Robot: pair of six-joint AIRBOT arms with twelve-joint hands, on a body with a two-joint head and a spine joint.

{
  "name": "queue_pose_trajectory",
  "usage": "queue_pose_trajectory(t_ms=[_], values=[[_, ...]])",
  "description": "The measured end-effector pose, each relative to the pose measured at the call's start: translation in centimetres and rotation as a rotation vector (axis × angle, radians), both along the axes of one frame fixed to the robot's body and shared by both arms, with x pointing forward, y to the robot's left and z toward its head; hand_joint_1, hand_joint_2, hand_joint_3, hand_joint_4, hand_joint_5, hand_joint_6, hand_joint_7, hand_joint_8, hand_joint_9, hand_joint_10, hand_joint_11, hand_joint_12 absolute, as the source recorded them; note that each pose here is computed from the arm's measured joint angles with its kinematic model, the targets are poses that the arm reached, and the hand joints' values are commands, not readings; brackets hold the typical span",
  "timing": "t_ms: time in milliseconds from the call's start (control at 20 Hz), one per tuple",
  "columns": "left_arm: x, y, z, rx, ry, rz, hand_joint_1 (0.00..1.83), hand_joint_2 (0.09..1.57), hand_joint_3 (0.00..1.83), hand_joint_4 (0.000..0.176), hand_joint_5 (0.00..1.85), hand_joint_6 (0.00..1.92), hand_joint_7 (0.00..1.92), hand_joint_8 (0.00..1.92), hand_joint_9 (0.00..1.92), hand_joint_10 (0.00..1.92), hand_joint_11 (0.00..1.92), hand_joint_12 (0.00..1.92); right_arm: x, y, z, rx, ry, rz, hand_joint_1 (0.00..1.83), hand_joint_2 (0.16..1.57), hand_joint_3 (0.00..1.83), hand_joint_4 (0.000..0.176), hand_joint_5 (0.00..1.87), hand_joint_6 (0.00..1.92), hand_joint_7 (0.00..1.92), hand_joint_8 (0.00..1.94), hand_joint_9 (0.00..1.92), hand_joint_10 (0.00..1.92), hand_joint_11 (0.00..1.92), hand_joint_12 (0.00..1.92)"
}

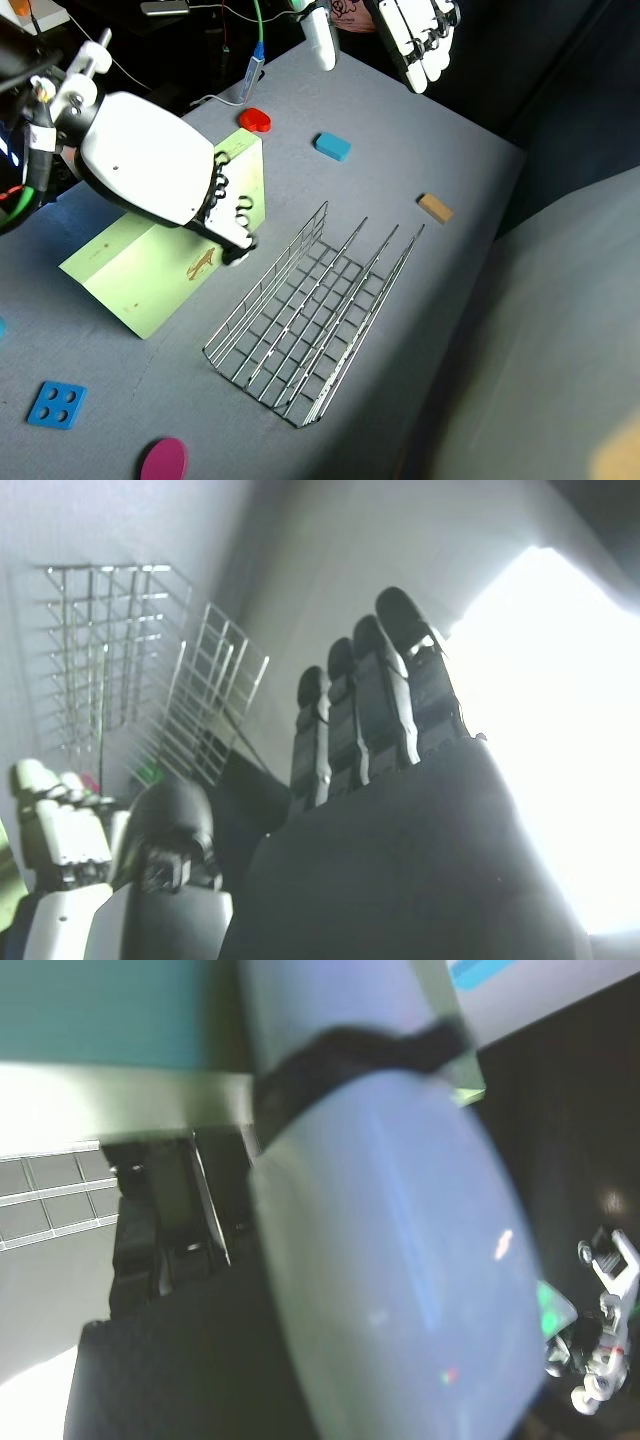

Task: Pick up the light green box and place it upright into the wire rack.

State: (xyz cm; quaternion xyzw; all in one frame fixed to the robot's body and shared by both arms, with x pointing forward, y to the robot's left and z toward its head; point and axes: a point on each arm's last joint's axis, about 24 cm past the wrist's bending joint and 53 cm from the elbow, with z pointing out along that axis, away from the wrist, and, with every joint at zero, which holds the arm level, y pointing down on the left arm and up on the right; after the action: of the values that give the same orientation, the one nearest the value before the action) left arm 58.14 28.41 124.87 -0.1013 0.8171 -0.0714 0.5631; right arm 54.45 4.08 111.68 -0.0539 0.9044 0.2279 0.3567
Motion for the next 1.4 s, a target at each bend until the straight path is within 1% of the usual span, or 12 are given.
queue_pose_trajectory(t_ms=[50,100,250,300,350,400,500,700,750,850,1250,1400], values=[[0.0,0.0,0.0,0.000,0.000,0.000,0.00,1.11,0.00,0.000,0.19,0.01,0.21,0.01,0.22,0.01,0.00,0.85,0.0,0.0,0.0,-0.003,-0.004,0.004,1.25,1.10,0.01,0.000,0.93,0.90,1.09,0.93,0.99,0.67,0.71,1.43],[0.0,0.0,0.0,0.000,0.000,0.000,0.00,1.11,0.00,0.000,0.20,0.01,0.22,0.01,0.23,0.01,0.00,0.86,0.0,0.0,0.0,-0.005,-0.005,0.006,1.27,1.09,0.01,0.000,0.98,0.80,1.09,1.02,0.92,0.99,0.75,1.50],[0.0,0.0,-0.1,-0.002,0.002,0.000,0.00,1.54,0.08,0.005,0.01,0.00,0.01,0.00,0.06,0.00,0.00,0.65,0.1,0.0,0.3,0.002,-0.003,0.003,1.36,1.11,0.00,0.000,0.94,0.77,1.06,1.01,0.85,1.37,0.75,1.57],[0.0,0.0,-0.1,-0.003,0.003,0.000,0.00,1.49,0.03,0.009,0.01,0.00,0.02,0.00,0.07,0.01,0.00,0.62,0.2,0.1,0.4,0.002,-0.012,0.005,1.37,1.12,0.00,0.000,0.93,0.78,1.04,1.02,0.85,1.41,0.74,1.56],[0.0,0.0,-0.1,-0.002,0.002,0.000,0.00,1.31,0.00,0.000,0.11,0.02,0.09,0.01,0.12,0.01,0.00,0.63,0.3,-0.1,0.4,0.001,-0.014,0.003,1.37,1.15,0.00,0.000,0.87,0.87,0.98,1.10,0.80,1.45,0.73,1.56],[0.0,0.0,-0.1,-0.002,0.003,0.000,0.00,1.34,0.00,0.000,0.10,0.01,0.09,0.00,0.13,0.01,0.00,0.64,0.3,-0.3,0.4,0.001,-0.009,-0.003,1.36,1.16,0.00,0.000,0.86,0.90,0.96,1.13,0.78,1.47,0.72,1.57],[0.0,0.0,-0.1,-0.004,0.005,0.000,0.00,1.14,0.00,0.000,0.20,0.01,0.20,0.01,0.19,0.01,0.00,0.73,0.5,-0.6,0.9,0.006,-0.012,-0.013,1.27,1.11,0.00,0.000,0.96,0.82,1.04,1.13,0.83,1.24,0.73,1.56],[0.0,0.0,-0.1,-0.003,0.005,0.002,0.00,1.14,0.00,0.000,0.24,0.01,0.23,0.01,0.21,0.01,0.00,0.76,0.7,-0.9,3.9,0.038,-0.057,-0.021,1.27,1.11,0.00,0.000,0.94,0.86,1.05,1.10,0.85,1.21,0.74,1.56],[0.0,0.0,-0.1,-0.002,0.005,0.002,0.00,1.15,0.00,0.000,0.23,0.01,0.20,0.00,0.18,0.00,0.00,0.71,0.6,-0.9,4.3,0.044,-0.057,-0.020,1.35,1.12,0.00,0.000,0.92,0.83,1.04,1.03,0.85,1.37,0.72,1.57],[0.0,0.0,-0.1,-0.003,0.005,0.002,0.00,1.16,0.00,0.000,0.22,0.00,0.19,0.00,0.16,0.00,0.00,0.68,0.5,-0.8,6.0,0.074,-0.055,-0.025,1.27,1.11,0.00,0.000,0.93,0.88,1.05,1.10,0.84,1.25,0.72,1.58],[-0.2,0.4,-0.4,0.017,0.020,0.012,0.00,1.14,0.00,0.000,0.23,0.00,0.22,0.00,0.21,0.01,0.00,0.74,3.1,-1.3,13.4,0.108,-0.268,-0.028,1.26,1.12,0.00,0.000,0.93,0.89,1.04,1.11,0.83,1.23,0.71,1.58],[-0.2,0.6,-0.6,0.020,0.025,0.018,0.00,1.15,0.00,0.000,0.25,0.01,0.24,0.00,0.23,0.01,0.00,0.79,4.2,-1.7,14.3,0.107,-0.302,-0.051,1.26,1.12,0.00,0.000,0.92,0.89,1.04,1.11,0.83,1.23,0.70,1.58]])
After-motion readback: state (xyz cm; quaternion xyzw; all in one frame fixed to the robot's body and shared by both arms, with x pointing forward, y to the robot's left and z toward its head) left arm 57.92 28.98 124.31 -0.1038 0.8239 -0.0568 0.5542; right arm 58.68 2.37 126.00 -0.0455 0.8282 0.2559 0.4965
